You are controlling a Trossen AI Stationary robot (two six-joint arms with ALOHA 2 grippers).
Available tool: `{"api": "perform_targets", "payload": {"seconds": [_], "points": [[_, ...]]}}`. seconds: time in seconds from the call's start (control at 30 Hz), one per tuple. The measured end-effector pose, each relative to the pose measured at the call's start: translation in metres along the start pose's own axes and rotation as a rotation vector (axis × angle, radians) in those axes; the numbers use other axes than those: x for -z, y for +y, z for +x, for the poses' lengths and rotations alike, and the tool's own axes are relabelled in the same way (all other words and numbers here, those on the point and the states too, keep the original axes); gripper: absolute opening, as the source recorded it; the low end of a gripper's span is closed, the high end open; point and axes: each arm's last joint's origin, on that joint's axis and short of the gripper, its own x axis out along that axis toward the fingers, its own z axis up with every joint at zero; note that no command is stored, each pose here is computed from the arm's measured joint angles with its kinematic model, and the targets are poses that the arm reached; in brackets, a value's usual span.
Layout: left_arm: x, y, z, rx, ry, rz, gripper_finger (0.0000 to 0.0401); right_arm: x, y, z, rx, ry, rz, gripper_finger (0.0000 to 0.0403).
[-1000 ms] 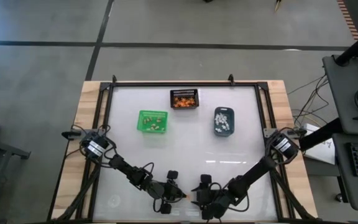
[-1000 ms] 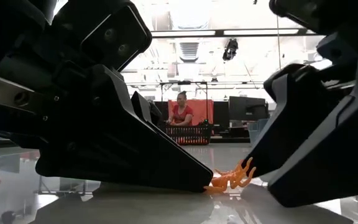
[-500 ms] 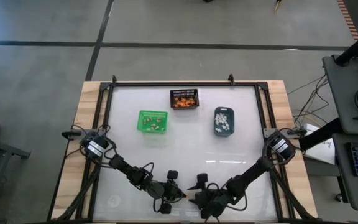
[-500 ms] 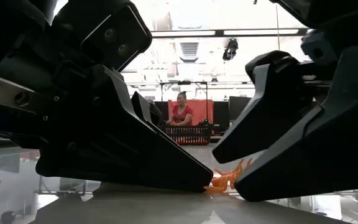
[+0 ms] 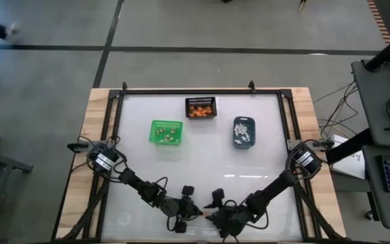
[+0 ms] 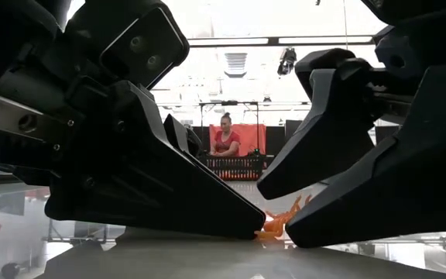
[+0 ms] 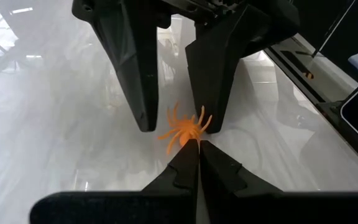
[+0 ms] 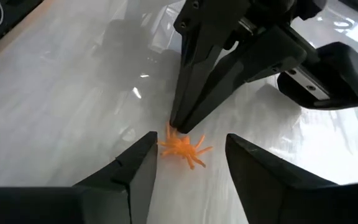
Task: Sort Halloween decoration
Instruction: Put the orange spider toy into the black bin
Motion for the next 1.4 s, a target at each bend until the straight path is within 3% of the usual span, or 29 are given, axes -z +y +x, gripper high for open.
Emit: {"api": "perform_targets", "payload": {"seconds": [0.87,1.4], "points": [[-0.0017,-0.0004,-0.0005,0.004,-0.010,-0.003,0.0000,0.0009,-0.0001,0.0009,-0.045,0.006,-0.009,0.0078],[-0.0069,-0.0011,-0.0033,0.007,-0.019,-0.007,0.0000,-0.0001,-0.0005,0.0002,-0.041,0.003,0.006,0.0059]]}}
